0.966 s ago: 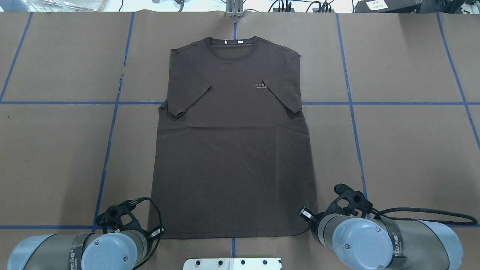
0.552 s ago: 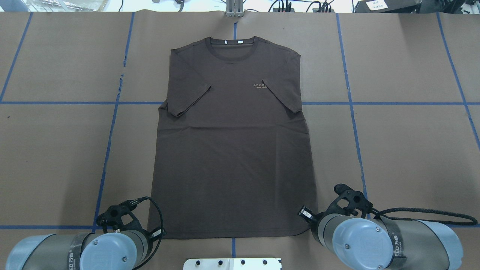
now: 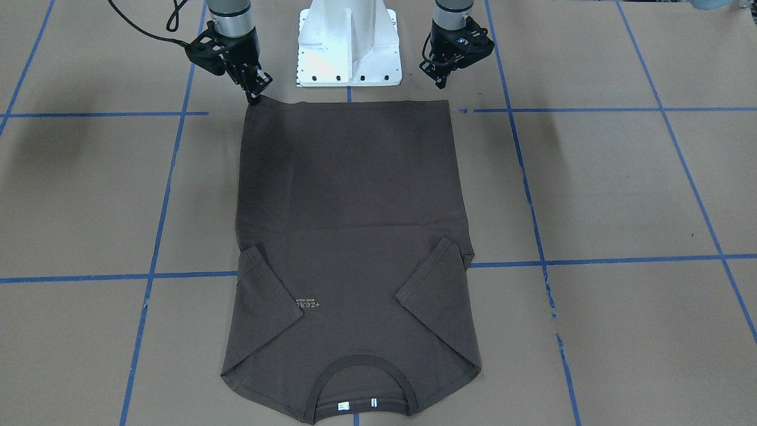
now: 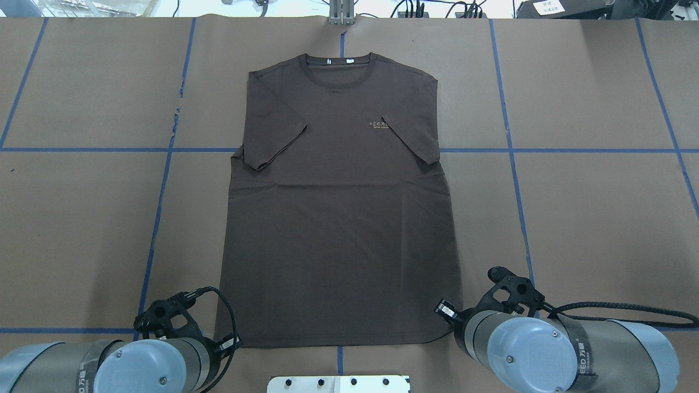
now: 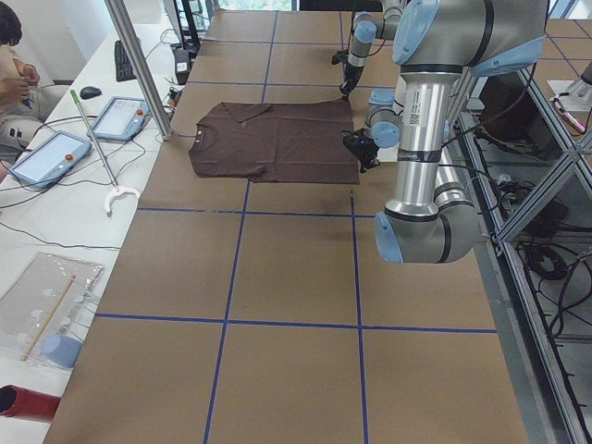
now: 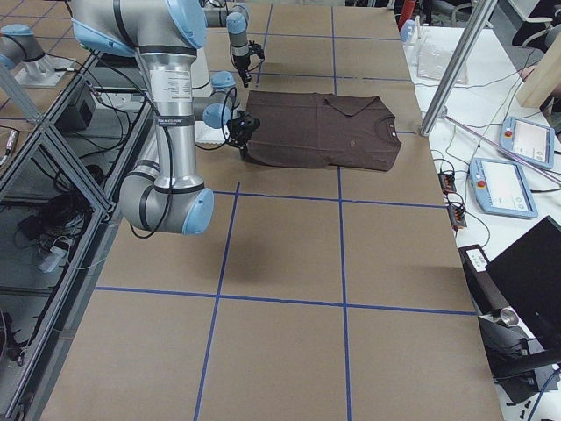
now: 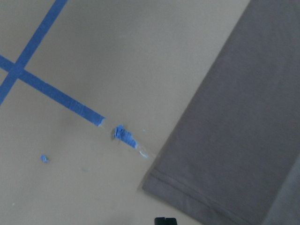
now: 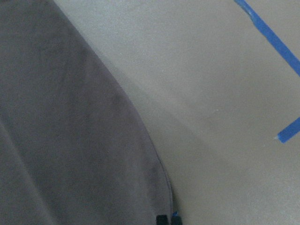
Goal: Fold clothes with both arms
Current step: 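Grasp both bottom hem corners with the left and right grippers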
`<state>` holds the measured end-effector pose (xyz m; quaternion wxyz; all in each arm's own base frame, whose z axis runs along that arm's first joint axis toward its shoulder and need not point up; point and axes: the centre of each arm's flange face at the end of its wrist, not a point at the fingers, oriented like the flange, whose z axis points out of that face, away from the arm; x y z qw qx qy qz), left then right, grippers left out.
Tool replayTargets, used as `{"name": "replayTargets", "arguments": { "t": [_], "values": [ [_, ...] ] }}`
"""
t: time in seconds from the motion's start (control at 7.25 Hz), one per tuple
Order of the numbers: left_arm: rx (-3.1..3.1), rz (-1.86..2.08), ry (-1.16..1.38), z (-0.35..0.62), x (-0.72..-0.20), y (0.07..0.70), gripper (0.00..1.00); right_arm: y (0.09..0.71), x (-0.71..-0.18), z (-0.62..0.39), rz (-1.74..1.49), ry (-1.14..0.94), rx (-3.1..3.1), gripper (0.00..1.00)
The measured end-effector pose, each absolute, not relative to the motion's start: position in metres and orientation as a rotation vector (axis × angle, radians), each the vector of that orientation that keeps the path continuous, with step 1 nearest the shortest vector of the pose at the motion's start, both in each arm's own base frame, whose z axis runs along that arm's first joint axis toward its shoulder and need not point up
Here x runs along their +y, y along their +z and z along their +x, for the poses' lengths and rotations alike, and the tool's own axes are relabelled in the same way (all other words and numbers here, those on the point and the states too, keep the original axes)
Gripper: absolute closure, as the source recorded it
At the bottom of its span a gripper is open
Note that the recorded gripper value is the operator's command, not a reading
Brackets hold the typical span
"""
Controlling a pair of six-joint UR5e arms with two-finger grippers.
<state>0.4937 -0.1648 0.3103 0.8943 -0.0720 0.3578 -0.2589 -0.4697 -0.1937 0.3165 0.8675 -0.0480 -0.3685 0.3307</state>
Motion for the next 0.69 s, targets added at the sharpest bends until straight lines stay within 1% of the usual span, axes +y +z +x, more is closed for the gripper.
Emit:
{"name": "replayTargets", "arguments": {
  "t": [0.14, 0.28, 0.69],
  "values": [
    [0.726, -0.144, -0.532, 0.499, -0.164, 0.318, 0.36, 0.316, -0.194, -0.469, -0.1, 0.692, -0.773, 1.0],
    [0.725, -0.136, -0.526, 0.502, -0.168, 0.322, 0.3, 0.316, -0.193, -0.469, -0.1, 0.692, -0.773, 1.0],
    [0.751, -0.123, -0.513, 0.503, -0.177, 0.324, 0.31, 0.316, -0.193, -0.469, -0.101, 0.691, -0.774, 1.0]
  ]
}}
